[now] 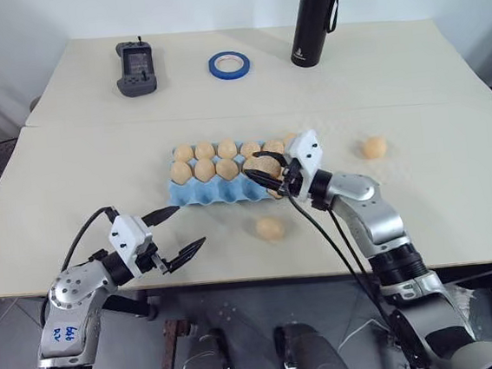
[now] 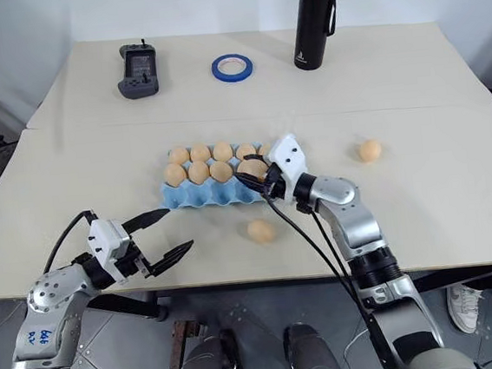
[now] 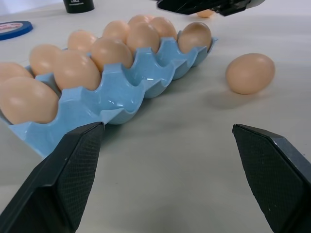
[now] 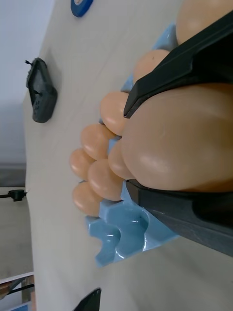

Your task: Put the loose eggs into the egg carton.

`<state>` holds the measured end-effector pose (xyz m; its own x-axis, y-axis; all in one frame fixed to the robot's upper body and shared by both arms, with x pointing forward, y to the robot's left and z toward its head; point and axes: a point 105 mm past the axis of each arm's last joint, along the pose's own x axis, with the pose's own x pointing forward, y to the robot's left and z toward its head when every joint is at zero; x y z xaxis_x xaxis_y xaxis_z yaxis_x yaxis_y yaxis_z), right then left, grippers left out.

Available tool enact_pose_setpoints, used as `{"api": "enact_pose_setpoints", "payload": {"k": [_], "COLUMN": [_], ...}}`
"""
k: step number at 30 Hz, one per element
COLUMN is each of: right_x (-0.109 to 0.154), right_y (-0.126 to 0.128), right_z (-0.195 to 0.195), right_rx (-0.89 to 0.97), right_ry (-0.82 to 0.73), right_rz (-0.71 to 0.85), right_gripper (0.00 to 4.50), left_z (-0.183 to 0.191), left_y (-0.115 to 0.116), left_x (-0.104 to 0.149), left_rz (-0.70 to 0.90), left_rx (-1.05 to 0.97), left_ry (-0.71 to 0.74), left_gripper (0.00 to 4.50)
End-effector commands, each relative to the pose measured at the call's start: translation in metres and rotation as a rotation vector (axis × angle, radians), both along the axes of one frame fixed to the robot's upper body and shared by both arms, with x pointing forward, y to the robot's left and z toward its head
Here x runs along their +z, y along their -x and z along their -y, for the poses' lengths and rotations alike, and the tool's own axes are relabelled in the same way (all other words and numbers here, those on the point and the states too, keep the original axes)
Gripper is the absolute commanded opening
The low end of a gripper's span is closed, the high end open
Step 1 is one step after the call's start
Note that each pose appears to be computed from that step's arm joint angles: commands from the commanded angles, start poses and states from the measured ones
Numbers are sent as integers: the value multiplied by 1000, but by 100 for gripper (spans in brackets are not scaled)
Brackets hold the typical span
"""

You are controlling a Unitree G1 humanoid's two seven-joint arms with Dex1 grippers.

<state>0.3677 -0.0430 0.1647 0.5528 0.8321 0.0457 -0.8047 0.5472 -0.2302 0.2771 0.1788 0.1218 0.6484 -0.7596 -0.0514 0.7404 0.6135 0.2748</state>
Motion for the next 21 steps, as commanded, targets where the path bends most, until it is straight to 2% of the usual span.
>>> {"api": "enact_pose_setpoints", "payload": {"k": [1,6,13,16,21], "right_x": [4,8,23,20,-13], "right_y": [2,6,23,31,51], "right_z": [-11,-8,31,72,169], "right_rx": [37,45,25,-77,-407], "right_ry": [-10,-20,-74,-86,-64], "right_rz": [11,15,72,96,74], "right_gripper": [259,441,447,447,447], "left_z": [1,0,8,14,22], "left_y": [6,8,7,4,1], "left_x": [9,8,10,12,9], "left_rz": [38,32,35,41,22], "left_rx": [10,23,-13,-38,-86], "left_ry": [5,9,13,17,27], "left_gripper": [450,450,450,450,450]}}
